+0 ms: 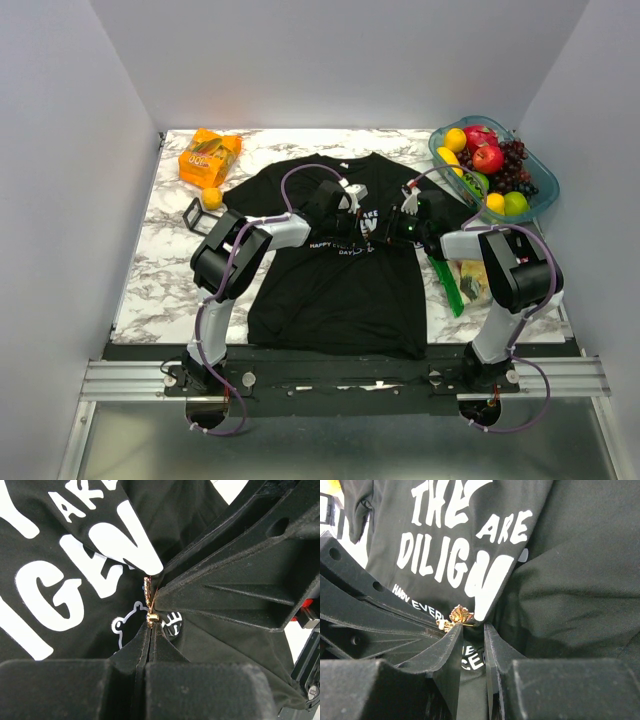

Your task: Pin the brooch onto the clothing

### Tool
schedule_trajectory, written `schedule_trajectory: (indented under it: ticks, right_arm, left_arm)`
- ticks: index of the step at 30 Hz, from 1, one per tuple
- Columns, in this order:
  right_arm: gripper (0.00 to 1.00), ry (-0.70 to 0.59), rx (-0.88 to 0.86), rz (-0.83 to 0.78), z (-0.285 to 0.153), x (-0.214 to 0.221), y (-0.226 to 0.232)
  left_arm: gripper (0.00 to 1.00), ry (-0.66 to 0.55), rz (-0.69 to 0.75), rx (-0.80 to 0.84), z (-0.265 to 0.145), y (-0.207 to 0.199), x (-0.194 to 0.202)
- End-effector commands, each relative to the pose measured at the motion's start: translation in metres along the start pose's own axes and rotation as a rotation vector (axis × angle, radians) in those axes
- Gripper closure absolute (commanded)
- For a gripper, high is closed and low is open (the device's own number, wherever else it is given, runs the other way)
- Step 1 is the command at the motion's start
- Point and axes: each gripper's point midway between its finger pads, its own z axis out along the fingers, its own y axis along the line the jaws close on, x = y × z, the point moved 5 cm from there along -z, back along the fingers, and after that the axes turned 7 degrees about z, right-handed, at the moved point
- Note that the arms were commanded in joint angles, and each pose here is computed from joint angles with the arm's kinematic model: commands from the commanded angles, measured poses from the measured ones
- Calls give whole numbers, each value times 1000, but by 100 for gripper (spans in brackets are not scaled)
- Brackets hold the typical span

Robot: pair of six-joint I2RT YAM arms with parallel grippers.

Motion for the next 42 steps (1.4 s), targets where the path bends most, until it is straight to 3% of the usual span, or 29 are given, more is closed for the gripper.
schedule_trajectory:
  ticks: [1,42]
  right_arm:
    - [69,-65,-9,-21,9,-17,6]
    - [70,-137,48,-53,-9,-33,15]
  left_arm:
    - [100,18,19,70,4,-20,8]
    - [100,11,-19,-13,-8,-3,16]
